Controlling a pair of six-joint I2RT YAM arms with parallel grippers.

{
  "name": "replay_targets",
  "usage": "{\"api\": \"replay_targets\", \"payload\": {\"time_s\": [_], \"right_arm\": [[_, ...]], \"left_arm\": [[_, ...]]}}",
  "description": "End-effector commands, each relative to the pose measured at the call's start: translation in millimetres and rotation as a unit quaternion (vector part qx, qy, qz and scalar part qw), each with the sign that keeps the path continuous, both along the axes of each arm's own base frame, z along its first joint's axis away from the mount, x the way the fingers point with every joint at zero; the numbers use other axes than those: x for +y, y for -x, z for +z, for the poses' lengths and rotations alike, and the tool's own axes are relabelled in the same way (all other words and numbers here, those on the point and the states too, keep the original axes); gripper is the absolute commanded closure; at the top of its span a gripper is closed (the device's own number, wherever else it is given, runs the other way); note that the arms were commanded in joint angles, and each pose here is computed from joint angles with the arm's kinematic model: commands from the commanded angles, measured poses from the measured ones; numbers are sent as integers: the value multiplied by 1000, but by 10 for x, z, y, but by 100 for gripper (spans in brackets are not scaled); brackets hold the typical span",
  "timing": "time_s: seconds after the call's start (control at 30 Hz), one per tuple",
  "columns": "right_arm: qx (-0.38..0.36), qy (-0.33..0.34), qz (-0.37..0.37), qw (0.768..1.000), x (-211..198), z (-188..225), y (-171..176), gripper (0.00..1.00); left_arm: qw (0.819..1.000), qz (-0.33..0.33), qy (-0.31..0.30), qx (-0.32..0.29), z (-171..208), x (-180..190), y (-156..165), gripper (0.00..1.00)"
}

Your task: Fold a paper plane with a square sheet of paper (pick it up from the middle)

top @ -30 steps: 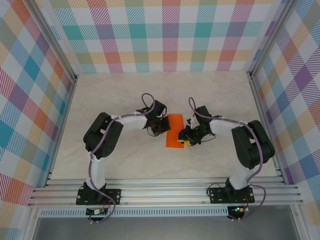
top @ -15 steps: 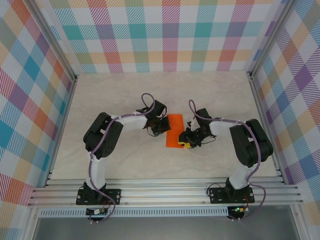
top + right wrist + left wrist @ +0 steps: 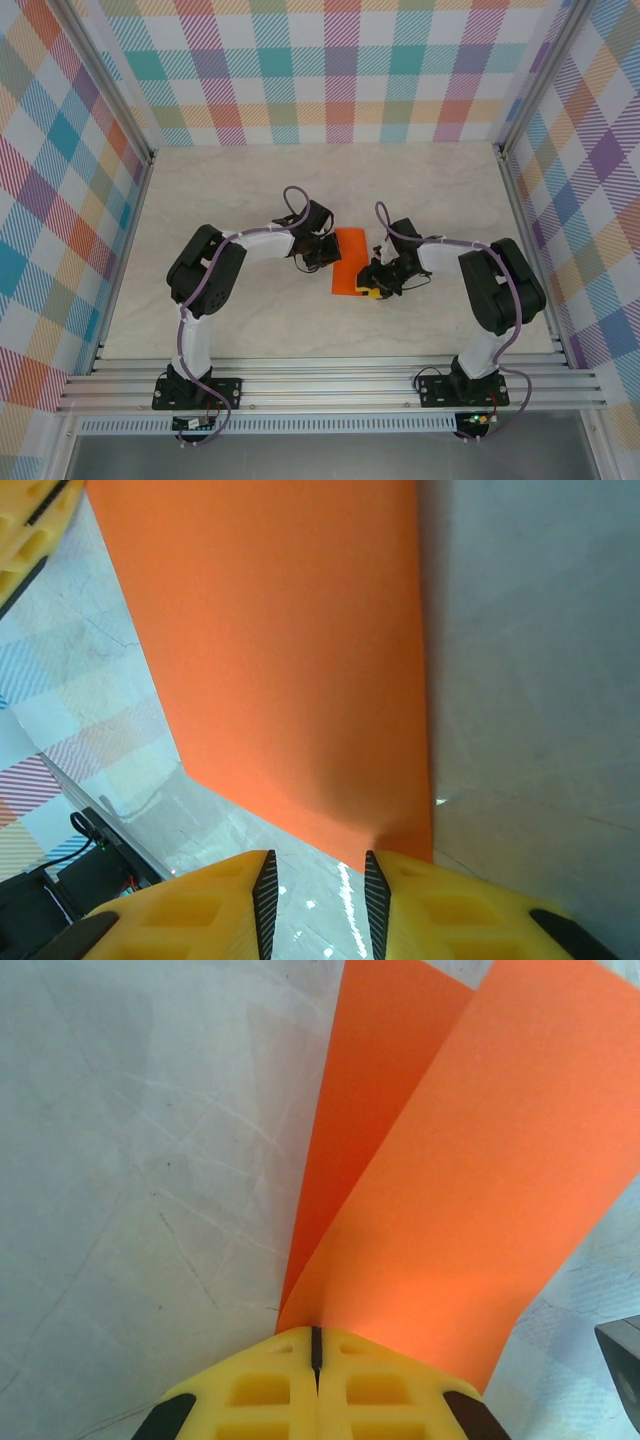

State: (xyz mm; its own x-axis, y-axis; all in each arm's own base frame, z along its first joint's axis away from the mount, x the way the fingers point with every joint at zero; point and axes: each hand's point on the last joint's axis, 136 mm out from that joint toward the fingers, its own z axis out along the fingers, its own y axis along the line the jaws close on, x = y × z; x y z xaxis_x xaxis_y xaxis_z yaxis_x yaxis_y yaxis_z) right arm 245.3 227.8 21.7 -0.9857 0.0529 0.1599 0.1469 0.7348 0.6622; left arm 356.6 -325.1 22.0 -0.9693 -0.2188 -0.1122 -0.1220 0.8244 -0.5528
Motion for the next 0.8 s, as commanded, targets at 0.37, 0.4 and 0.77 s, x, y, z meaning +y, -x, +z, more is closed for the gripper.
{"api": "replay_targets", "payload": {"time_s": [0.37,0.4,0.77], "right_arm": [[-76,-9,-27,997,75,269,-813,69],[-75,-5,-26,997,82,244,-842,69],[-47,17,-41,998,43,-68,-911,70]], "left_arm": [[997,-17,-41,58,-345,106,235,100],[997,-17,-41,58,-340,105,236,100],[997,-19,-45,60,-358,116,243,100]]}}
